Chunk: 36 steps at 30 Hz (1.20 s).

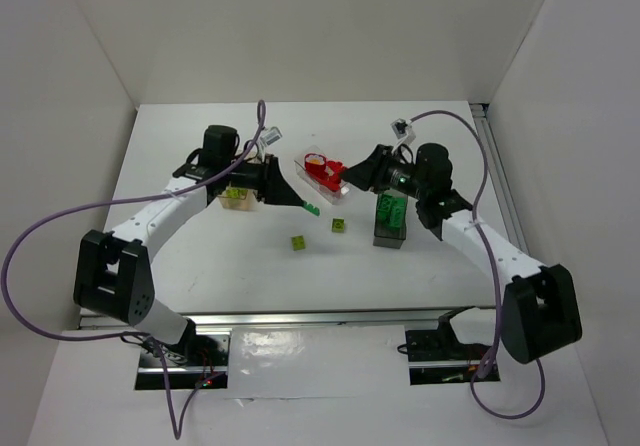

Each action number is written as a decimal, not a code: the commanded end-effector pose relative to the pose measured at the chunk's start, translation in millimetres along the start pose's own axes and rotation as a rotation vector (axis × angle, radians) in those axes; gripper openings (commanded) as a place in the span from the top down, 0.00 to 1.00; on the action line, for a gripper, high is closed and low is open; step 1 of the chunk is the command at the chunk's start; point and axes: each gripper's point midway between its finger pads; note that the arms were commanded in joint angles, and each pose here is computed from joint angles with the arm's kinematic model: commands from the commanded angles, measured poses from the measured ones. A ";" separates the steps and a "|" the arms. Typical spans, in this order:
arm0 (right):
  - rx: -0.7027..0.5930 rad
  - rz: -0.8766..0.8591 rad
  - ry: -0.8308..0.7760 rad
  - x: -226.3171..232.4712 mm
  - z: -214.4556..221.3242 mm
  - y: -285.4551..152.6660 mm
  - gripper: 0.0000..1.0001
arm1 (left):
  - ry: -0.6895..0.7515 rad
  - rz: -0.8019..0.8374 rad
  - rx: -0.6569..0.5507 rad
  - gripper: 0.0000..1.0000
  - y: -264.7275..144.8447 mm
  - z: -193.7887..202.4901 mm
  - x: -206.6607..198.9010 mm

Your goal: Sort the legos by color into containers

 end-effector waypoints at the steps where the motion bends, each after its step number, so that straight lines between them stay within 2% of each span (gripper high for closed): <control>1: -0.098 0.296 -0.142 -29.2 -22.8 -19.1 1.00 | -0.052 -0.120 -0.003 1.00 -7.0 -6.9 25.3; 2: -0.149 0.374 -0.149 -40.8 -31.2 -26.0 1.00 | -0.066 -0.173 -0.016 1.00 -12.3 -11.7 35.2; 4: -0.164 0.442 -0.165 -47.8 -31.0 -28.3 1.00 | -0.158 -0.363 -0.014 1.00 -26.0 -9.4 70.2; 7: -0.198 0.547 -0.163 -65.6 -30.2 -35.9 1.00 | -0.277 -0.634 0.055 1.00 -51.7 -2.6 105.3; 10: -0.217 0.611 -0.162 -77.5 -27.7 -43.9 1.00 | -0.371 -0.788 0.082 1.00 -69.0 2.3 116.5; 14: -0.203 0.628 -0.165 -80.8 -20.0 -43.5 1.00 | -0.353 -0.873 0.032 1.00 -76.1 -12.1 110.6; 18: -0.196 0.651 -0.185 -82.0 -17.6 -47.2 1.00 | -0.339 -0.867 0.014 1.00 -74.3 -16.9 103.6; 21: -0.219 0.724 -0.191 -92.1 -18.6 -55.9 1.00 | -0.296 -0.774 0.031 1.00 -56.6 -22.0 87.1; 22: -0.247 0.745 -0.180 -92.8 -22.1 -60.3 1.00 | -0.279 -0.725 0.057 1.00 -36.3 -18.6 80.3; 25: -0.381 0.877 -0.134 -103.3 -34.3 -87.9 1.00 | -0.237 -0.579 0.030 1.00 14.3 -31.6 47.9; 27: -0.473 0.915 -0.088 -100.8 -41.6 -107.5 1.00 | -0.256 -0.545 0.036 1.00 42.1 -26.6 45.6; 28: -0.527 0.953 -0.081 -103.3 -45.1 -119.4 1.00 | -0.218 -0.508 0.011 1.00 61.7 -38.4 35.4; 32: -0.695 0.994 -0.039 -95.2 -51.4 -157.7 1.00 | -0.225 -0.449 0.009 1.00 120.6 -40.1 27.9; 33: -0.723 1.012 -0.032 -94.8 -53.4 -166.8 1.00 | -0.247 -0.456 0.038 1.00 136.3 -28.8 34.7; 34: -0.758 1.014 -0.038 -90.8 -57.7 -173.1 1.00 | -0.224 -0.435 0.026 1.00 152.2 -37.3 24.0; 36: -0.803 1.008 -0.033 -83.1 -60.4 -184.4 1.00 | -0.224 -0.460 0.019 1.00 169.5 -37.7 29.3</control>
Point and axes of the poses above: each gripper's point midway between its finger pads, its own y axis out along the fingers, its own x axis along the line the jaws close on, z = x × y, and after that the axes turned 14 degrees about y, right-handed
